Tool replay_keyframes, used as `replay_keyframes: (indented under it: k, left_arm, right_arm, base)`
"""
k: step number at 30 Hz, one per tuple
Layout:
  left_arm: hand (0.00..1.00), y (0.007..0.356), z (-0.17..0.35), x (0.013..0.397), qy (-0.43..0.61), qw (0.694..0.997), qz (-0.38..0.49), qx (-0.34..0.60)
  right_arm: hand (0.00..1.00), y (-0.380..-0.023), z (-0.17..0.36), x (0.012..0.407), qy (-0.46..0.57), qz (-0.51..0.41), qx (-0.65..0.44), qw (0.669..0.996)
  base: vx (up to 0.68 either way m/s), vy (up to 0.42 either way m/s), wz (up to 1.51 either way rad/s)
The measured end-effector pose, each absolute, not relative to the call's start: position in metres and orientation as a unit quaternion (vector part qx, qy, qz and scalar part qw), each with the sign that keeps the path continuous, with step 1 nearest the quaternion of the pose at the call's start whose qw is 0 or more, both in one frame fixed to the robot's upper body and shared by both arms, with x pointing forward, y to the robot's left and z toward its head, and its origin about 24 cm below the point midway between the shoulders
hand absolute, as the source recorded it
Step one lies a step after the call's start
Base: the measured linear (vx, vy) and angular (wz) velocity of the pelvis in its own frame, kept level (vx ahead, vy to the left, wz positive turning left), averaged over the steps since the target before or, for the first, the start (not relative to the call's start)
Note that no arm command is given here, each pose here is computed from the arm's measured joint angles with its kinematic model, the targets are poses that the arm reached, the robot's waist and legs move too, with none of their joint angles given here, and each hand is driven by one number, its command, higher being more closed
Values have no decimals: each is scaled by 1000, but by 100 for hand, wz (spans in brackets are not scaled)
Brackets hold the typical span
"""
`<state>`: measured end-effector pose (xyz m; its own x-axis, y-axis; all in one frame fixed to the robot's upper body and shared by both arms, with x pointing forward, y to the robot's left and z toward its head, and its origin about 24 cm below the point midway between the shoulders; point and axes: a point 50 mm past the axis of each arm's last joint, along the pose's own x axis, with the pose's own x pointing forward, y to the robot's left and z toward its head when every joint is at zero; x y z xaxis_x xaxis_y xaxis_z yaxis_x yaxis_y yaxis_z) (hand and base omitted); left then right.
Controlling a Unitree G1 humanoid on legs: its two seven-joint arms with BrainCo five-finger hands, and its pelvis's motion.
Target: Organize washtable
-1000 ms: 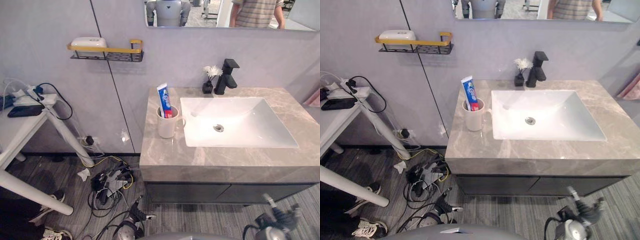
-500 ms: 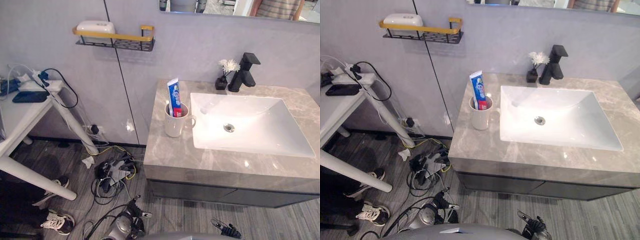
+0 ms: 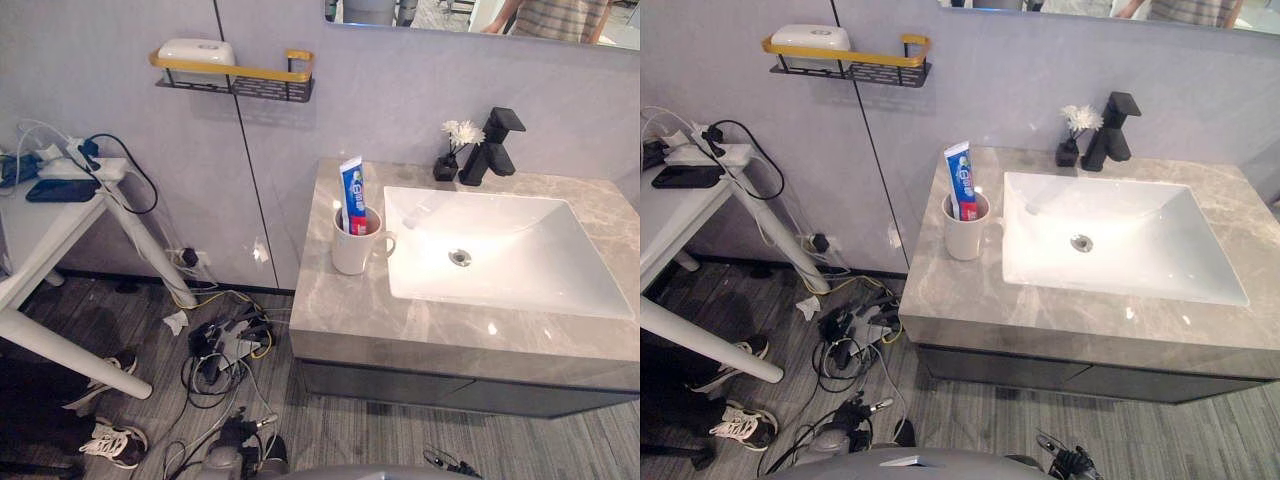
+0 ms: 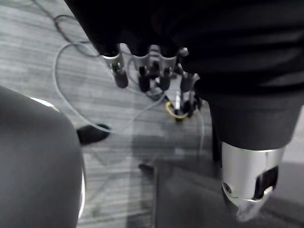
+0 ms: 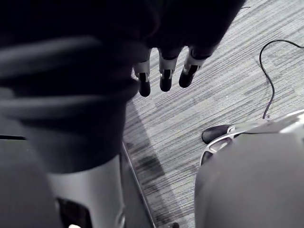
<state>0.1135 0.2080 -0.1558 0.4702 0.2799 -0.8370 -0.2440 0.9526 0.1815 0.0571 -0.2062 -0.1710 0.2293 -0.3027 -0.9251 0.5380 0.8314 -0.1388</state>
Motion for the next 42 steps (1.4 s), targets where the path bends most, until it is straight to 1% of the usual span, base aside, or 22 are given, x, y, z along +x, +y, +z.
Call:
replay_keyframes:
  k: [1,2,4,6,8,9,10,11,12,15,16,18,20,23,24,25,28,30,33,36,38,42]
  left_arm:
    - [0,210,-156,112,491,854,173,-4]
    - [0,214,-156,108,485,847,214,-50]
    - [0,219,-150,111,443,840,284,-130]
    - [0,227,-135,125,377,855,315,-166]
    - [0,235,-115,144,303,876,329,-180]
    - [0,240,-98,158,251,892,330,-181]
    - [0,243,-81,171,202,905,327,-183]
    - [0,243,-72,176,179,910,326,-182]
    - [0,244,-54,186,132,919,323,-183]
    - [0,236,-16,205,44,937,292,-186]
    - [0,229,-1,212,9,945,270,-184]
    - [0,216,18,220,-27,954,237,-182]
    - [0,194,45,227,-83,962,178,-188]
    - [0,169,68,230,-127,965,117,-199]
    - [100,157,82,229,-153,963,83,-206]
    - [100,146,93,228,-176,961,49,-209]
    - [100,122,107,223,-197,955,-25,-220]
    - [100,115,107,222,-197,955,-53,-215]
    - [100,113,106,221,-193,957,-81,-203]
    - [100,112,105,221,-188,952,-101,-218]
    - [100,105,105,219,-183,949,-128,-223]
    - [100,97,104,217,-176,944,-151,-234]
  right_arm:
    - [0,-206,-171,57,558,-271,105,778]
    - [0,-206,-171,57,555,-275,106,778]
    - [0,-207,-171,57,554,-277,104,778]
    - [0,-206,-171,56,553,-275,101,780]
    - [0,-206,-171,52,551,-280,104,779]
    - [0,-206,-171,50,551,-279,101,780]
    - [0,-206,-171,49,552,-278,102,780]
    - [0,-205,-171,49,551,-278,103,780]
    - [0,-205,-171,50,550,-280,106,780]
    - [0,-205,-171,50,550,-276,103,781]
    - [0,-205,-171,51,550,-269,96,785]
    - [0,-205,-170,51,551,-266,94,786]
    - [0,-205,-170,51,551,-263,90,787]
    - [0,-206,-171,48,552,-257,82,789]
    - [0,-207,-171,44,554,-258,82,787]
    - [0,-207,-171,42,555,-262,85,785]
    - [0,-207,-172,36,560,-271,95,777]
    - [0,-207,-172,38,558,-268,94,779]
    - [0,-207,-171,40,560,-254,81,785]
    - [0,-210,-171,38,560,-257,79,784]
    - [0,-210,-171,36,561,-259,81,782]
    - [0,-207,-172,36,565,-250,75,783]
  base:
    - [45,-16,2]
    - [42,-17,1]
    - [47,-24,6]
    - [37,-22,12]
    - [36,-17,12]
    - [45,-14,16]
    - [38,-8,15]
    - [34,-2,13]
    - [26,0,11]
    - [21,2,9]
    - [13,-2,6]
    - [6,-3,2]
    - [0,0,0]
    - [0,0,0]
    - [0,0,0]
    - [0,0,0]
    - [-5,12,3]
    - [-74,-3,-6]
    - [-122,-23,-5]
    - [-115,-9,4]
    - [-73,-5,18]
    - [2,2,4]
